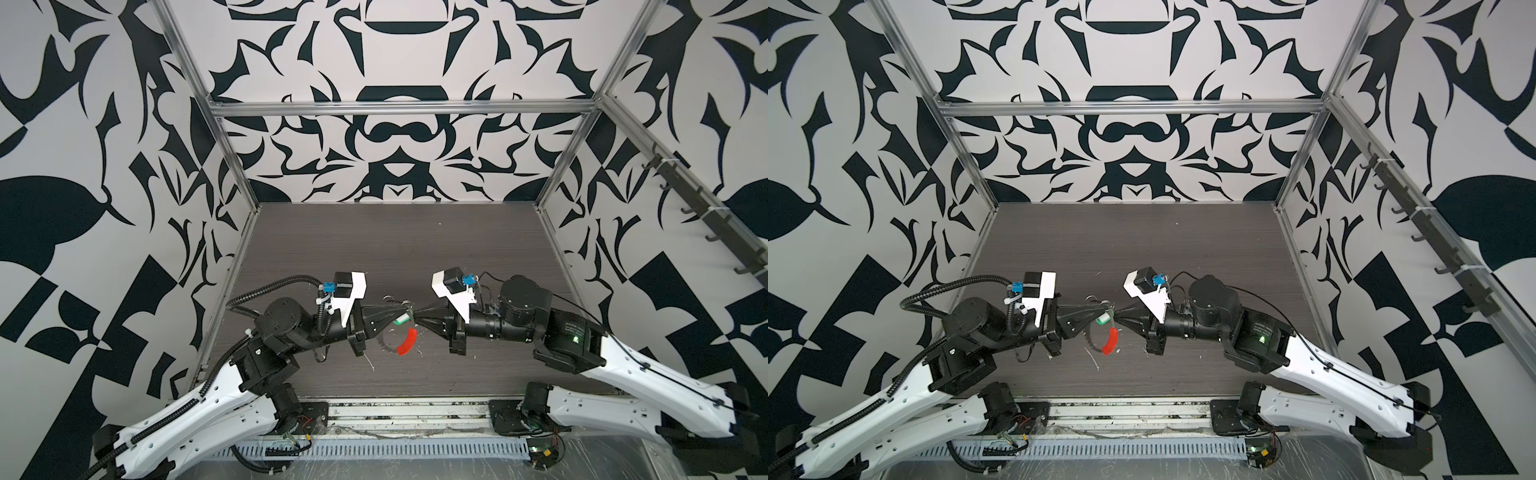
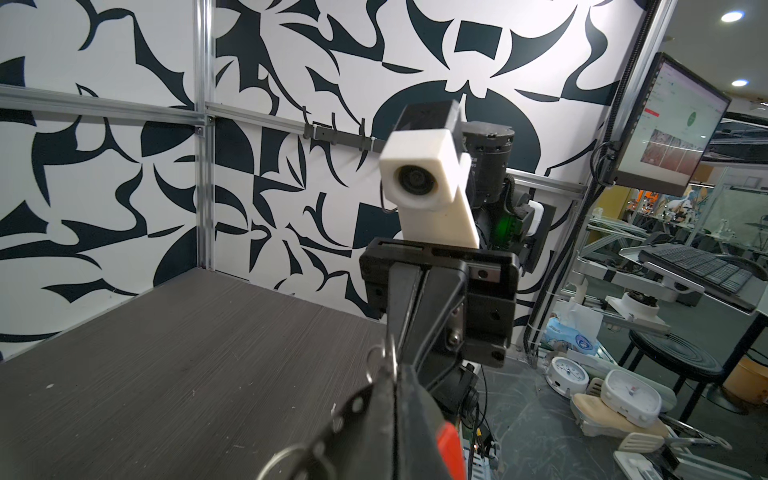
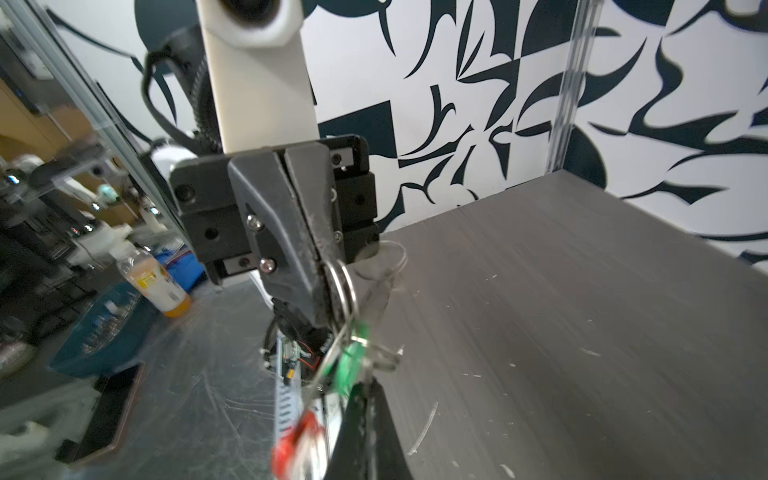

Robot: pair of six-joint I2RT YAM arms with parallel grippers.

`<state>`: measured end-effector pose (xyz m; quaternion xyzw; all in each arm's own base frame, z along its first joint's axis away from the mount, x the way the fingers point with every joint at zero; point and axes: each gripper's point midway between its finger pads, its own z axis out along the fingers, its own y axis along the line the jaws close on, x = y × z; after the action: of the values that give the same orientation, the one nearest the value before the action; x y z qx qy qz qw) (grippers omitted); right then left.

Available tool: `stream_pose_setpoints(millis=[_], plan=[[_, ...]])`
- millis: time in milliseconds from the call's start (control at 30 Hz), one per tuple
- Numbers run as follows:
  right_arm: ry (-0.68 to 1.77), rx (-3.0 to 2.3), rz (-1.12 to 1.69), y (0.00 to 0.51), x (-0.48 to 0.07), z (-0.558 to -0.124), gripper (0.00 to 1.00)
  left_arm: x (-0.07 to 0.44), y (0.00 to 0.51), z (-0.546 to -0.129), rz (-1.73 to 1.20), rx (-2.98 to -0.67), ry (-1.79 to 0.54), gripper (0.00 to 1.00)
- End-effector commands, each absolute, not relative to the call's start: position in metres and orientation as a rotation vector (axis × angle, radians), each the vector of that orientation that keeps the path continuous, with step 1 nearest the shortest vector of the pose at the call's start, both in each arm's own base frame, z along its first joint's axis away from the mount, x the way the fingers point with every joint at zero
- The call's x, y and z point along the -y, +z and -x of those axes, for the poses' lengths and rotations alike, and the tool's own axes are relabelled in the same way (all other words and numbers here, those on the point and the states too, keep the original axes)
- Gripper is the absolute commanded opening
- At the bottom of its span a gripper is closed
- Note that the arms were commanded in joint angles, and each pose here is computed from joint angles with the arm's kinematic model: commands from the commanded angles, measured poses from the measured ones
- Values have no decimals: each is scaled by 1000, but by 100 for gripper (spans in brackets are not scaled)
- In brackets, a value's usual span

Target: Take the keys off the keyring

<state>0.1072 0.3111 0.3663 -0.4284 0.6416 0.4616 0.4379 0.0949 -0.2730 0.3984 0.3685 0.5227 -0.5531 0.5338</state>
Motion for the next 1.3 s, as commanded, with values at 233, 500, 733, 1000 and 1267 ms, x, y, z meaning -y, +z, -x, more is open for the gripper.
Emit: stream_pose_setpoints(millis=[233, 500, 733, 1000, 1267], plan=[[1213, -1555, 1059, 370, -325, -106, 0, 263, 415, -98, -797, -1154, -1313, 0], [1189, -1551, 1048, 372, -306, -100, 29, 261, 411, -92, -841, -1173, -1302, 0], [1224, -1469, 1022, 390, -294, -91, 45, 260, 408, -89, -860, -1179, -1307, 0], [1237, -1445, 1015, 394, -304, -96, 53, 263, 410, -89, -861, -1175, -1316, 0], [1205, -1479, 975, 390, -312, -108, 55, 263, 410, -89, -858, -1173, -1322, 0]])
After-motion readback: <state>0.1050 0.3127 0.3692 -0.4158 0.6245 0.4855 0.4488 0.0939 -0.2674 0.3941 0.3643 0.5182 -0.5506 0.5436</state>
